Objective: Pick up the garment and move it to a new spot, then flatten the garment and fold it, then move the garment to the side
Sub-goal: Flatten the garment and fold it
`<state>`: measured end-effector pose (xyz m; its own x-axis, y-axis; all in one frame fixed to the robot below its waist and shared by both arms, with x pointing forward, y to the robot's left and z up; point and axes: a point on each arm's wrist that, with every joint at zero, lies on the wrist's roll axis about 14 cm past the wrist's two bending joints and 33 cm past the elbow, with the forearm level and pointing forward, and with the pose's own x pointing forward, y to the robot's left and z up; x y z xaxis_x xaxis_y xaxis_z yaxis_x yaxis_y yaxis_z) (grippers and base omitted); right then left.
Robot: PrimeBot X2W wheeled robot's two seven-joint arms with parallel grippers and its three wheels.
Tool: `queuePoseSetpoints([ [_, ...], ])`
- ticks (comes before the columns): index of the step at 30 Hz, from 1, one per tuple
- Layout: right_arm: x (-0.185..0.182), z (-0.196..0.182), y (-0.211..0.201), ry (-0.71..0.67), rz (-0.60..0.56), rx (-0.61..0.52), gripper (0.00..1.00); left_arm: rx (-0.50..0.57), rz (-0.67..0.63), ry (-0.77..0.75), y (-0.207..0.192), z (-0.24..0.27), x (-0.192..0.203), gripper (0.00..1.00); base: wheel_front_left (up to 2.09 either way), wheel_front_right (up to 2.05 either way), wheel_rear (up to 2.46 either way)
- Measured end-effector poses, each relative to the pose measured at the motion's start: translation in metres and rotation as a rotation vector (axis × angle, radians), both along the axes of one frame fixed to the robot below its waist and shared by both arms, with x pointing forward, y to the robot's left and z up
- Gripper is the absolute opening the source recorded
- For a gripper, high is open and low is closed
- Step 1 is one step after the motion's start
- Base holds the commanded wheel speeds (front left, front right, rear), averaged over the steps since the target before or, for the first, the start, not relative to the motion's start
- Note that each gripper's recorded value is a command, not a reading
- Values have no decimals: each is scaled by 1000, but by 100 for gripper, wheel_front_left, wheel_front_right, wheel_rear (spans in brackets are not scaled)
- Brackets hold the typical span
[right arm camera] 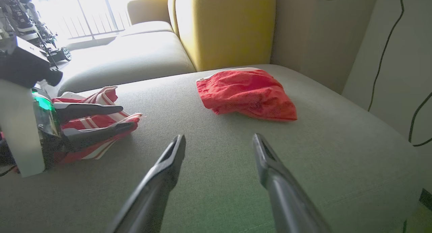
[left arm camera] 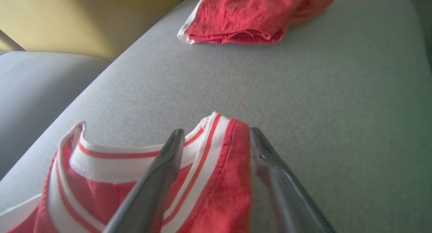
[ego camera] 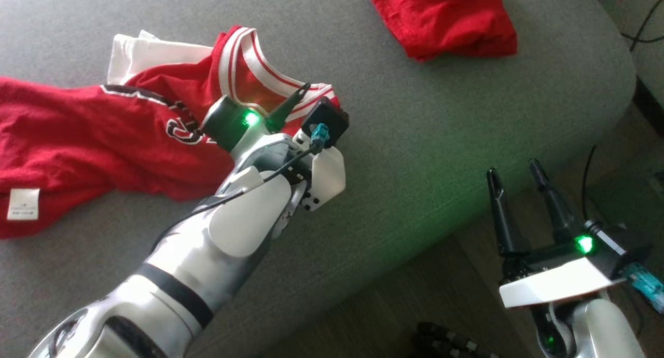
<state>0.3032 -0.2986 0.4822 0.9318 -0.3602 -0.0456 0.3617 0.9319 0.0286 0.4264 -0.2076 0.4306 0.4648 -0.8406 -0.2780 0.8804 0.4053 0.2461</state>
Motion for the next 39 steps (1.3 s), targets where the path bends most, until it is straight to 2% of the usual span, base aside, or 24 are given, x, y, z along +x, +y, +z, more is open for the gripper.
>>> queuePoseSetpoints([
  [10,1,-4,0,6,-5,20,100,81,-7,56,1,-20,5,100,0,0,0],
  [11,3,-3,0,2,-3,18,100,81,-6,59,0,-21,6,93,0,0,0],
  [12,4,-1,0,-4,-1,16,100,84,-5,61,0,-21,6,93,0,0,0],
  [13,5,1,0,-9,0,13,100,85,-2,57,0,-21,8,49,0,0,0],
  [14,6,2,-1,-13,0,12,100,79,2,56,0,-20,9,15,0,0,0],
  [15,6,3,0,-15,0,12,100,77,5,63,0,-20,9,0,0,0,0],
  [22,4,9,0,-40,0,17,100,-6,48,134,1,-5,13,0,0,0,0],
  [25,3,13,1,-59,4,21,100,-110,80,185,-1,18,20,0,0,0,0],
  [29,0,21,1,-90,7,24,100,-294,83,206,-10,81,36,0,0,0,0],
  [34,-5,31,2,-134,12,24,100,-464,75,175,-11,168,51,0,0,0,0],
  [39,-17,33,2,-152,6,29,100,-736,93,213,4,271,58,0,0,0,0],
])
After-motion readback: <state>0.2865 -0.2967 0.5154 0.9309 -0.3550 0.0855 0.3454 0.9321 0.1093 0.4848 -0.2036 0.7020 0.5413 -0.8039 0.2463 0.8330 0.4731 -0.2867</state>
